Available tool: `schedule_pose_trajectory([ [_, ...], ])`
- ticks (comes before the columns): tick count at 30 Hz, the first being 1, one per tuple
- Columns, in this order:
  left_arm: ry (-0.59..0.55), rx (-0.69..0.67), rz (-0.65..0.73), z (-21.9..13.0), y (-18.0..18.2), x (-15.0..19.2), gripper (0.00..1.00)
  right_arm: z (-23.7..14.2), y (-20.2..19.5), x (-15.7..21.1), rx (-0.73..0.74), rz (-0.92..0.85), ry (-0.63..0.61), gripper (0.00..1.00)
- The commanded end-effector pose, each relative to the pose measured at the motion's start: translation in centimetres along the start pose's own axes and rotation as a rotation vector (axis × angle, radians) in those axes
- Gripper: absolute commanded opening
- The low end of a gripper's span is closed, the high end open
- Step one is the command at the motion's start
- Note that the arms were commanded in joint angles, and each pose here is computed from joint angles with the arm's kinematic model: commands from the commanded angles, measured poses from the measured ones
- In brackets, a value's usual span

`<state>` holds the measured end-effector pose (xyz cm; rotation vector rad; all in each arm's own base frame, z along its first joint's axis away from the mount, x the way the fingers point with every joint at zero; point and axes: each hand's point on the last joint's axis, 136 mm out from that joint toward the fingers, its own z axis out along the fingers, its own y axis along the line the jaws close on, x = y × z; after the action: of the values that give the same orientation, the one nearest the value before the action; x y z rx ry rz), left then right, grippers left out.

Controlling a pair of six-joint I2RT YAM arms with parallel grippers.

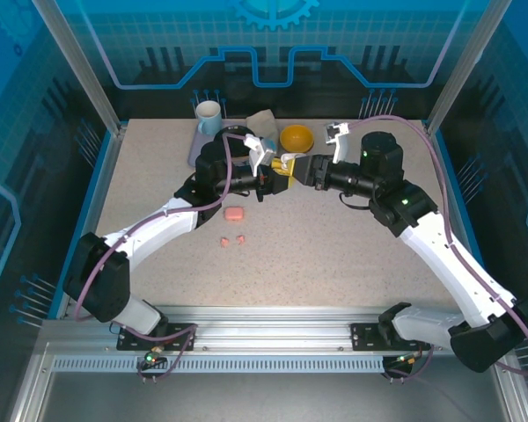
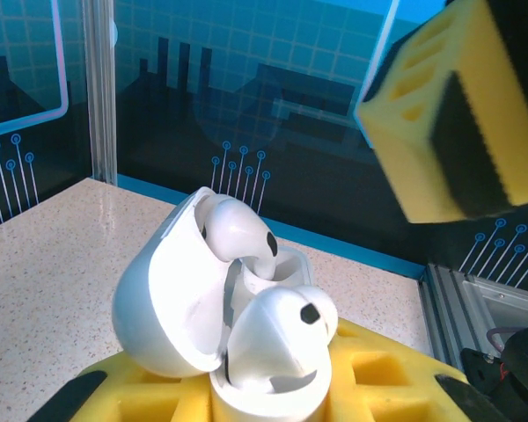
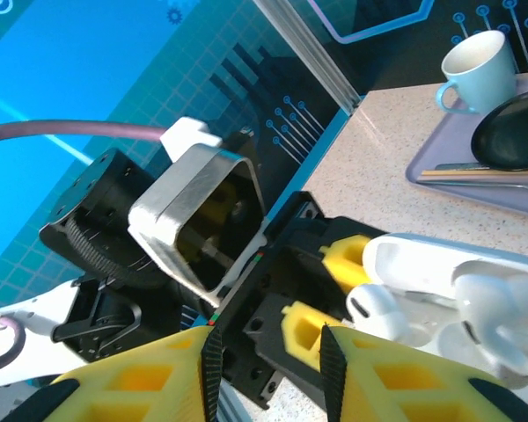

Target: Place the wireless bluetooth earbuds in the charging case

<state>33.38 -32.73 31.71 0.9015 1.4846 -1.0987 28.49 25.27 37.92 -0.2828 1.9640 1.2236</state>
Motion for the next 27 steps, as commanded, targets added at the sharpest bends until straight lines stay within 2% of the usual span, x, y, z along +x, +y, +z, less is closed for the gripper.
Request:
schedule_pose_trajectory([
  [1,-0.030,0.028,0.051,0.4,-0.6,-1.4,0.00,0.5,0.2,1.4,-0.024,0.018,0.034,0.37],
  [12,-0.039,0.044,0.061,0.1,-1.3,-2.0,0.00,2.2,-1.9,1.3,0.035,0.022,0.028,0.36],
  [23,-0.039,0.046,0.061,-0.1,-1.5,-1.9,0.00,1.9,-3.4,-0.2,0.077,0.026,0.000,0.35],
  [27,-0.038,0.045,0.067,-0.2,-1.5,-1.9,0.00,1.4,-2.6,-0.6,0.045,0.023,-0.009,0.35],
])
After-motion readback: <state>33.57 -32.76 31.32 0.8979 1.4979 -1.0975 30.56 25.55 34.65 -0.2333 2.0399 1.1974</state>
